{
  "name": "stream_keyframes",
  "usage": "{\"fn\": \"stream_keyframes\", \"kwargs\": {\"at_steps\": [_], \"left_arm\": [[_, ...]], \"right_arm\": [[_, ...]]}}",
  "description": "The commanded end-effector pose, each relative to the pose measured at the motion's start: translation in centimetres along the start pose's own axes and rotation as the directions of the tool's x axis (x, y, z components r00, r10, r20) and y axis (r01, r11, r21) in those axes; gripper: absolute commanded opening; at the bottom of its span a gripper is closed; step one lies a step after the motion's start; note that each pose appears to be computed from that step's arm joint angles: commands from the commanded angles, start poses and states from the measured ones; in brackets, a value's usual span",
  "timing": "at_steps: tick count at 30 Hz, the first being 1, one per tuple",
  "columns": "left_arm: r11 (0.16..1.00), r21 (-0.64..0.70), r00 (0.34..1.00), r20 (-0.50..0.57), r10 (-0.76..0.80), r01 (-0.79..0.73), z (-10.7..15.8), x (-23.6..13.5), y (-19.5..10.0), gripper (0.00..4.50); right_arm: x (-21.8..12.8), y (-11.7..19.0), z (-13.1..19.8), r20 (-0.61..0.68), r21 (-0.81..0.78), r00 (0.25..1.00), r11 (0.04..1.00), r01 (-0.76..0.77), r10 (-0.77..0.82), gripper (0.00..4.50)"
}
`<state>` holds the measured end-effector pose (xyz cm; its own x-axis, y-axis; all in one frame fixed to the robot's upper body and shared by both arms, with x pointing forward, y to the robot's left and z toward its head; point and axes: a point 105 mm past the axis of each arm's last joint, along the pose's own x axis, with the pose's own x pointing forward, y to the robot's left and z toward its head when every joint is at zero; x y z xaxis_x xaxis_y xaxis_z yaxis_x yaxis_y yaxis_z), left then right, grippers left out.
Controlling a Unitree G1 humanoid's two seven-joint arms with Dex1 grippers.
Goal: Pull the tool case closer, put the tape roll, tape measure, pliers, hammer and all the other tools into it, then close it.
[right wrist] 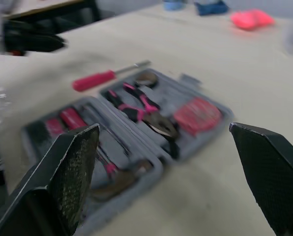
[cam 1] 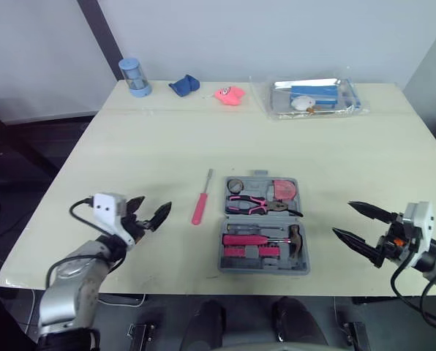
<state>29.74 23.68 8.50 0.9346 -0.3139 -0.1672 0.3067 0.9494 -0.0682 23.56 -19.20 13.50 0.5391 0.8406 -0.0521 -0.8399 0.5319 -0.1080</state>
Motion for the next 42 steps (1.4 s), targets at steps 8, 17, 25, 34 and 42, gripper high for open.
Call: {"fn": "stream_keyframes", "kwargs": {"at_steps": [8,17,25,34,42], "left_arm": [[1.0,-0.005,0.999,-0.031,0.014,-0.014,0.0,4.6,-4.3,4.5],[0.997,-0.028,0.991,-0.113,0.065,-0.069,-0.8,6.6,-5.6,4.5],[0.993,-0.06,0.975,-0.204,0.085,-0.1,-2.0,7.3,-6.3,4.1],[0.992,-0.073,0.969,-0.231,0.084,-0.103,-2.1,7.8,-6.9,0.6],[0.987,-0.065,0.968,-0.214,0.131,-0.148,-1.9,7.1,-5.9,0.62]], "right_arm": [[1.9,1.1,3.2,0.037,-0.108,0.984,0.979,-0.171,0.176,4.45],[2.2,1.4,2.8,0.02,-0.119,0.982,0.976,-0.183,0.187,4.45],[2.0,1.3,2.9,0.014,-0.127,0.984,0.976,-0.177,0.18,4.5],[2.1,1.4,2.6,0.009,-0.13,0.985,0.977,-0.17,0.172,4.5],[2.1,1.5,2.5,0.015,-0.124,0.985,0.978,-0.168,0.172,4.5]]}}
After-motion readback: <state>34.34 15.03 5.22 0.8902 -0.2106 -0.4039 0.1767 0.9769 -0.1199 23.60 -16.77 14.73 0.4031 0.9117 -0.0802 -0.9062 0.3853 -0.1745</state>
